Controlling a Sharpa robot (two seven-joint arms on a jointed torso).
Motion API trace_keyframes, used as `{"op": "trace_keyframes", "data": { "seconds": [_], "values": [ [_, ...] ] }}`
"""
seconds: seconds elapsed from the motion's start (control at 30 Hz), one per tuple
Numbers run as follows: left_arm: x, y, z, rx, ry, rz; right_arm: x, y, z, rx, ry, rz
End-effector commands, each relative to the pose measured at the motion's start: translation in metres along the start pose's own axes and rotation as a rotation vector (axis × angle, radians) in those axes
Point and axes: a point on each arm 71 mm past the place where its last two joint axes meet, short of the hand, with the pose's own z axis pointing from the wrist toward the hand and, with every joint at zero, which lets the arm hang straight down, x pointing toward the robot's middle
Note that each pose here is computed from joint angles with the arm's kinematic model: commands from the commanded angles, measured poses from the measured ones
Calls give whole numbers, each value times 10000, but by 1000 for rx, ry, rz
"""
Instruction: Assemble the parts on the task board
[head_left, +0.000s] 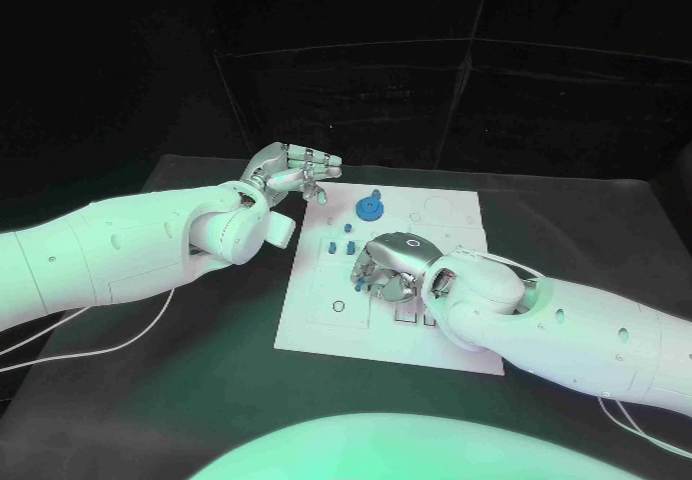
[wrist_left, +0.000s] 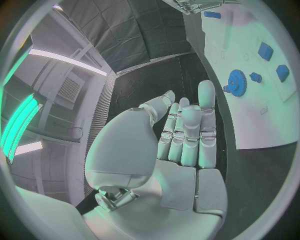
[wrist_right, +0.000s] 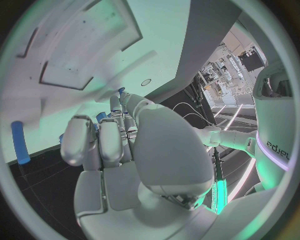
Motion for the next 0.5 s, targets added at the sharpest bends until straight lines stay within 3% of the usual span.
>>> {"op": "trace_keyframes", "data": {
  "seconds": [0.03, 0.5],
  "values": [
    [12, -12, 6, 3, 10, -8, 15, 14, 4, -1, 16, -17],
    [13, -10, 6, 1, 11, -8, 81, 19, -8, 2, 43, -29]
  ]
}}
